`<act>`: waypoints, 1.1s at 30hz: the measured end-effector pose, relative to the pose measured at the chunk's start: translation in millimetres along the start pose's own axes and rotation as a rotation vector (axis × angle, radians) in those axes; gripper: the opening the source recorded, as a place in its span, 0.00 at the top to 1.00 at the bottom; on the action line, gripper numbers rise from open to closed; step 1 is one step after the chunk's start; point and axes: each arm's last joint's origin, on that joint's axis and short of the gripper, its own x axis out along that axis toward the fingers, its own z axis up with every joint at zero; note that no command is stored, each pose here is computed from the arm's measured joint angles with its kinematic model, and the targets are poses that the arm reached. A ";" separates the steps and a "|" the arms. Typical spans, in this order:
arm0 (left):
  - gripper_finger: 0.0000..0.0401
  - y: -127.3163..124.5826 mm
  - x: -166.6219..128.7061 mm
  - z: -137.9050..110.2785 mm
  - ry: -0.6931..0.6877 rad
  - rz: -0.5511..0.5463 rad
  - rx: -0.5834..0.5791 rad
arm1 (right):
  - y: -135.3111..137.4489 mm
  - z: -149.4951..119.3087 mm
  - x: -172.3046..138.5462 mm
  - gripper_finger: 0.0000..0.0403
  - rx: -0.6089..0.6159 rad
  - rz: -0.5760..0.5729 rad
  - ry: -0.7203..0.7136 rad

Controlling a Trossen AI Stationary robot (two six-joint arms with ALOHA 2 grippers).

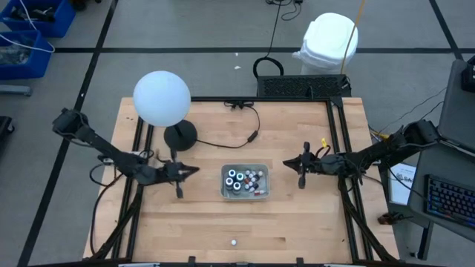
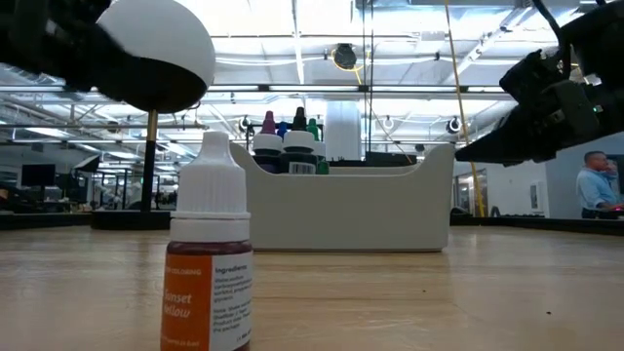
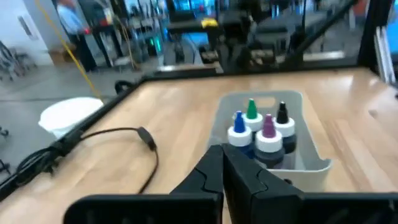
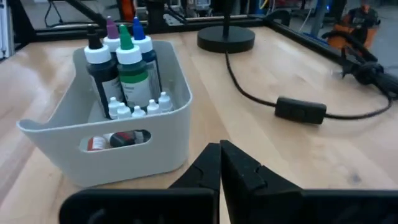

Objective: Pick & Place food coloring
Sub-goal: Put the small yellow food coloring bottle into the gray bin

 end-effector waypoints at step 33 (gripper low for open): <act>0.99 -196.2 114.7 78.0 0.702 -0.307 0.113 | 9.1 30.8 -36.1 1.00 -0.138 0.185 -0.255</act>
